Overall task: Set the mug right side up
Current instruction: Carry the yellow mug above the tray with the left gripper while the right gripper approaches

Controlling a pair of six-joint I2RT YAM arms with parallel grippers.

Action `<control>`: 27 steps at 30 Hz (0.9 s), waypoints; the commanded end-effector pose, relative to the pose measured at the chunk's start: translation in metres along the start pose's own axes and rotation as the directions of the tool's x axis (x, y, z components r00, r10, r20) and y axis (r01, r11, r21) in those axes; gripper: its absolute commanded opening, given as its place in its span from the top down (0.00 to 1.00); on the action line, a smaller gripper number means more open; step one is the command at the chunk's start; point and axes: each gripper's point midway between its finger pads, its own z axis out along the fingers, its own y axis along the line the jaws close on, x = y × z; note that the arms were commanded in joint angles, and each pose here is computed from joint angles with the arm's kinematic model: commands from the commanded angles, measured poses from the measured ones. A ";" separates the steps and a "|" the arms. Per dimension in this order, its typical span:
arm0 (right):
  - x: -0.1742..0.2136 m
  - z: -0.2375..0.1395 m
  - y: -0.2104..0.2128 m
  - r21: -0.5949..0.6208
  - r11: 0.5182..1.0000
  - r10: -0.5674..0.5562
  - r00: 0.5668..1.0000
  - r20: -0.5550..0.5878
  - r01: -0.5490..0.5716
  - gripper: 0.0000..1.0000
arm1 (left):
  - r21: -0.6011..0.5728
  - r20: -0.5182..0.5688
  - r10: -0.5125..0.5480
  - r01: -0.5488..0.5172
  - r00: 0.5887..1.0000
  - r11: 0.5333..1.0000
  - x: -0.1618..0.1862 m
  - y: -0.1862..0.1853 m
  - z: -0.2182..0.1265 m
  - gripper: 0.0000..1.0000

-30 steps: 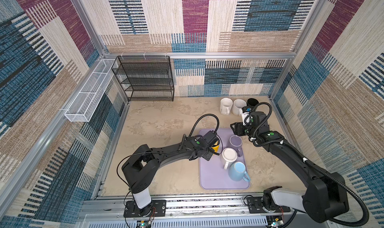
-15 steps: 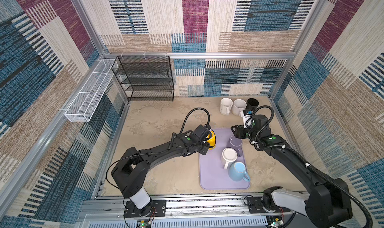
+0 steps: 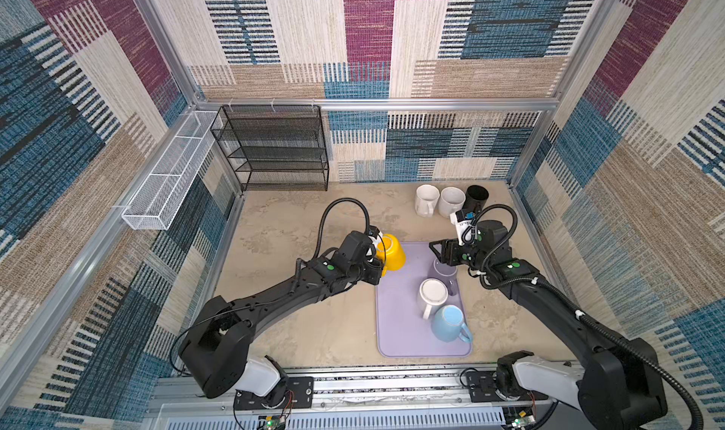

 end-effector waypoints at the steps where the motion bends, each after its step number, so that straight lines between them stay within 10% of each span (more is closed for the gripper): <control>1: -0.009 -0.001 0.020 -0.116 0.993 0.016 0.999 0.051 -0.010 0.36 | 0.082 0.155 -0.063 0.050 0.986 0.995 -0.033 -0.010 -0.017 1.00; 27: 0.014 -0.003 0.101 -0.457 0.890 0.054 0.993 0.105 0.000 0.33 | 0.356 0.393 -0.194 0.045 0.899 0.933 -0.055 -0.035 -0.093 1.00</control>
